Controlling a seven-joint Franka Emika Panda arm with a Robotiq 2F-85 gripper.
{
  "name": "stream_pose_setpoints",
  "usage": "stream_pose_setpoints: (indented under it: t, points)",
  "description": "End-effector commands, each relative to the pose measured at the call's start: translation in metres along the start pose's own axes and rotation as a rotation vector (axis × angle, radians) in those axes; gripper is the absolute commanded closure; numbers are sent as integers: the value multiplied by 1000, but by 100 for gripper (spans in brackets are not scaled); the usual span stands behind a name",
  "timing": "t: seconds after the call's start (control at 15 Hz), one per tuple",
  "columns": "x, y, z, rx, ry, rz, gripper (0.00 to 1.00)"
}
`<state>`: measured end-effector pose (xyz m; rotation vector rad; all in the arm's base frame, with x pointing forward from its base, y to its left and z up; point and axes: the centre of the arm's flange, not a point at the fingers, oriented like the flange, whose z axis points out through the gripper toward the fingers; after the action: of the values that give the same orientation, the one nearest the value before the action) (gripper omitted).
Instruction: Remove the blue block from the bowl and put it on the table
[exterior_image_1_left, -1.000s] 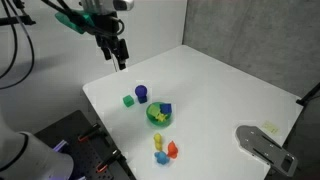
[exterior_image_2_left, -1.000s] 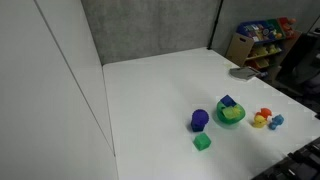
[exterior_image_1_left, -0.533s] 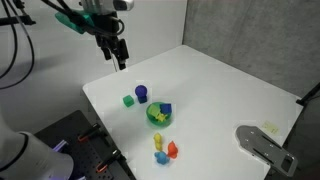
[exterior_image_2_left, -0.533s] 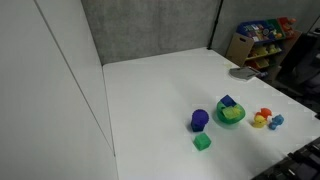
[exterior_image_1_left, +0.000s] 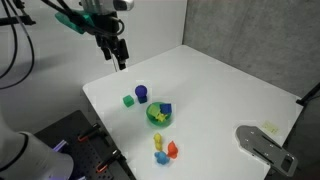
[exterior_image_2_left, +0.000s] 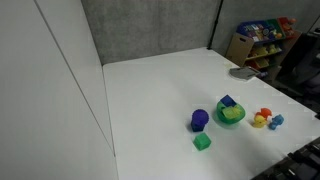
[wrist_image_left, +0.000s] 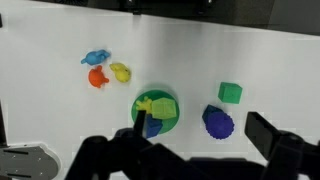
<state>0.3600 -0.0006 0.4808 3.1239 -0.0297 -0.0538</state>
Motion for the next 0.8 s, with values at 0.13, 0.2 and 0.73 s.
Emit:
stream_pose_setpoints:
  t: [0.13,0.2,0.73]
  points:
    - [23,-3,6,-7,0,27,0]
    - [30,-4,9,-9,9,33,0]
    - [93,-7,58,-6,40,79,0]
